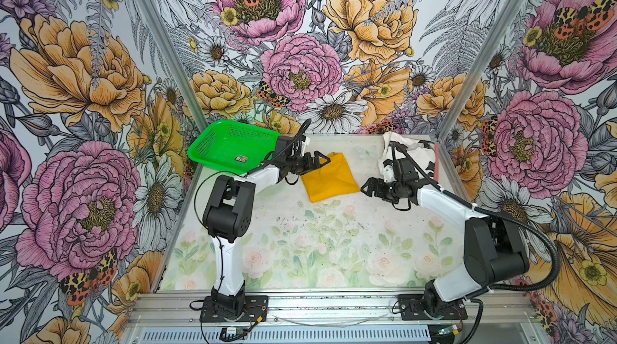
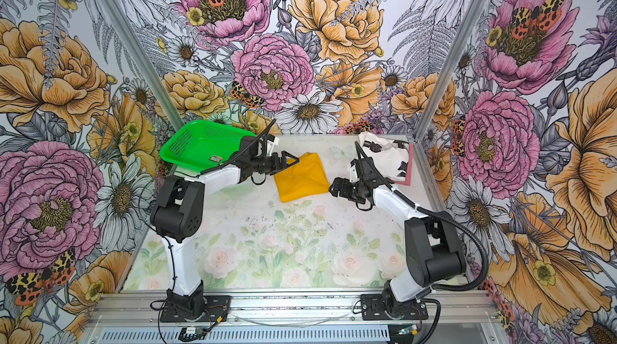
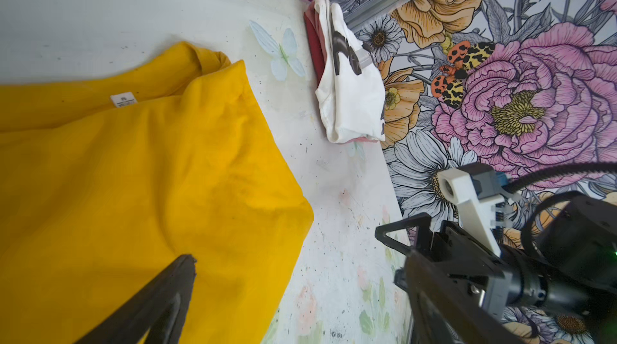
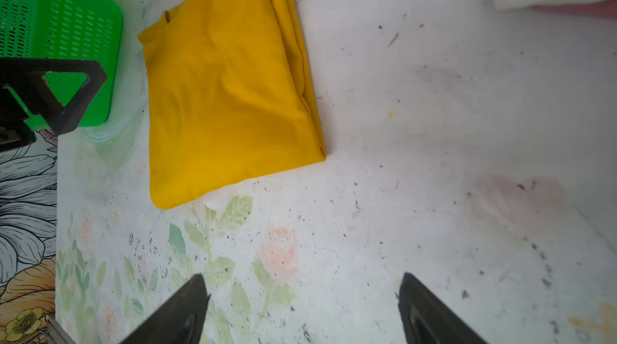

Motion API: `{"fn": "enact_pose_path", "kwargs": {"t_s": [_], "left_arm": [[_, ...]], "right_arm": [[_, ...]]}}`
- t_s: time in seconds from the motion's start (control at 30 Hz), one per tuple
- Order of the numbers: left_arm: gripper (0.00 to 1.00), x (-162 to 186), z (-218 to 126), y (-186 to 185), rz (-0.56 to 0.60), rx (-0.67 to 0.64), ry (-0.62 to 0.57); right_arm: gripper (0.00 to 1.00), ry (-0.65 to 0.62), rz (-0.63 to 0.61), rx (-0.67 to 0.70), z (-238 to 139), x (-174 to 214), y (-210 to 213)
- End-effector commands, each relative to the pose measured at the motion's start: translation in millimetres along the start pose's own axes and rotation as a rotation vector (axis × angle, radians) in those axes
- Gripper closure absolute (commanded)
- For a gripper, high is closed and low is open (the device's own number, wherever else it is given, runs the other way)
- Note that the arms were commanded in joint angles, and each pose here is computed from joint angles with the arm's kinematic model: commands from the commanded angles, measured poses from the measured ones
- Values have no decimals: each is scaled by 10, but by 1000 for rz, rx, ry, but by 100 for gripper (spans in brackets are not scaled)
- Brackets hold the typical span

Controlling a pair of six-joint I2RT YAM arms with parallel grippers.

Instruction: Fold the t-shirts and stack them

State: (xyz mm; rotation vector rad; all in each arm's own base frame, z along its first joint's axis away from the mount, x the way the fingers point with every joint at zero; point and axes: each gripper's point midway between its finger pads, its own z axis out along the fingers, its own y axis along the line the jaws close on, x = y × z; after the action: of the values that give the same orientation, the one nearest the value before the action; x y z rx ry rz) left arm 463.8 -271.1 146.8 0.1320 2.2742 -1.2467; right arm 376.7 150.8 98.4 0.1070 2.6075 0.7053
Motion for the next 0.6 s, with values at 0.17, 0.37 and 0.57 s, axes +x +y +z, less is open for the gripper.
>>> {"fn": "enact_pose_path", "kwargs": {"t_s": [0.17, 0.37, 0.57], "left_arm": [[1, 519, -477, 227, -8, -211, -10], [1, 822, -764, 270, -27, -284, 2], [1, 895, -989, 223, -22, -336, -31]], "right_arm": [[21, 47, -39, -25, 655, -388, 107], [43, 109, -35, -25, 945, -270, 131], [80, 156, -37, 6, 960, 57, 136]]}}
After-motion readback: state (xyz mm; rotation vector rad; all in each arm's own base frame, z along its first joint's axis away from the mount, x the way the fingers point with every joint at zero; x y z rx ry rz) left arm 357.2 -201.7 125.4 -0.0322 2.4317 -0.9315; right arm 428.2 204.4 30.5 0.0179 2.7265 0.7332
